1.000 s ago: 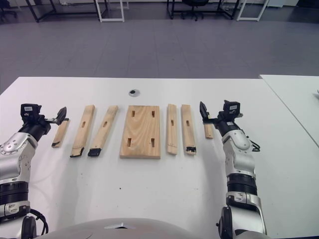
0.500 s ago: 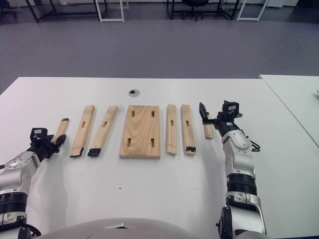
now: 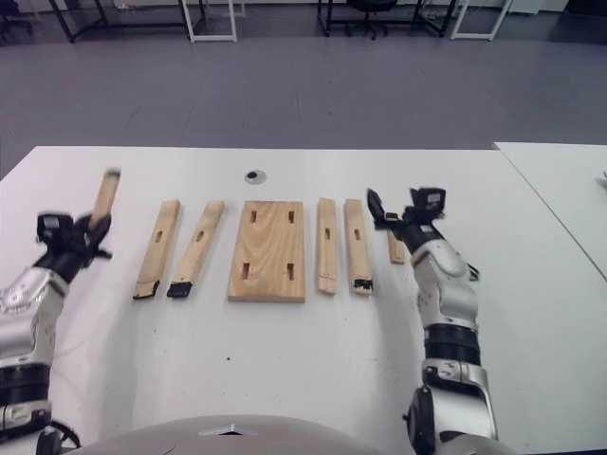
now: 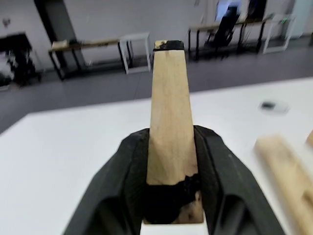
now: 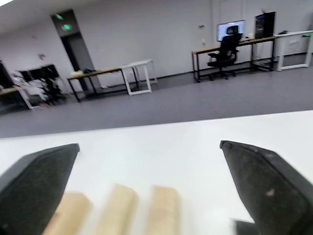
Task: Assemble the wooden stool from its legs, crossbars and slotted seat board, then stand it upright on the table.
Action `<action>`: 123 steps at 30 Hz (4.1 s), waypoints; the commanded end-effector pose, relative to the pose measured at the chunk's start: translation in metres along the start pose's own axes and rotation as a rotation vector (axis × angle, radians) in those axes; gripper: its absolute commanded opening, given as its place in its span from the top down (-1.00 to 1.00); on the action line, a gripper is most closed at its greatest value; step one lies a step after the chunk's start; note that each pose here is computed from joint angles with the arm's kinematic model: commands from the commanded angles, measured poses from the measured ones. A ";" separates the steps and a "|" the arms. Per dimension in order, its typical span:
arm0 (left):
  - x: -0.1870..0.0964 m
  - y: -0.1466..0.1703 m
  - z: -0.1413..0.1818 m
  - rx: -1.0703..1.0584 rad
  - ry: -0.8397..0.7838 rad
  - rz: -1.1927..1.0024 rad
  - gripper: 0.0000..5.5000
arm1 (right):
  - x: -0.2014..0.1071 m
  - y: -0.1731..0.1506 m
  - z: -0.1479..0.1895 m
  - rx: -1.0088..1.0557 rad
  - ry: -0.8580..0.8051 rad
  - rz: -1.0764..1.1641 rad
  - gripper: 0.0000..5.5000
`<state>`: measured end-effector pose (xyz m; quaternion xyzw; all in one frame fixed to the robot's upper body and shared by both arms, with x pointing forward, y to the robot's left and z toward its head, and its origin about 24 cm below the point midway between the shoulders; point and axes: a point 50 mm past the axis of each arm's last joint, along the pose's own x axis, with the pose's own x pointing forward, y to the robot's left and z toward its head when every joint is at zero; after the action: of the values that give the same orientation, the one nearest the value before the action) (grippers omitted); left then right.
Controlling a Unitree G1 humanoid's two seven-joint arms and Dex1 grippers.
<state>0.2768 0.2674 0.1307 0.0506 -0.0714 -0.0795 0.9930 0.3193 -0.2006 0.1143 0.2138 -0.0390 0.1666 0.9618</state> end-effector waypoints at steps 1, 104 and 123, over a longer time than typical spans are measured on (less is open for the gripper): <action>0.032 -0.101 0.046 0.032 -0.225 -0.391 0.53 | 0.038 0.102 0.027 0.408 -0.049 0.389 -0.96; 0.014 -0.150 -0.019 0.160 0.000 -0.415 -0.06 | -0.028 0.008 -0.048 -0.044 -0.041 -0.281 0.85; 0.014 -0.154 -0.023 0.160 0.006 -0.429 -0.06 | -0.016 0.019 -0.073 -0.119 0.046 -0.325 0.85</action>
<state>0.2710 0.1164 0.0939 0.1374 -0.0617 -0.2833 0.9471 0.3034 -0.1588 0.0690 0.1842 -0.0336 0.0126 0.9822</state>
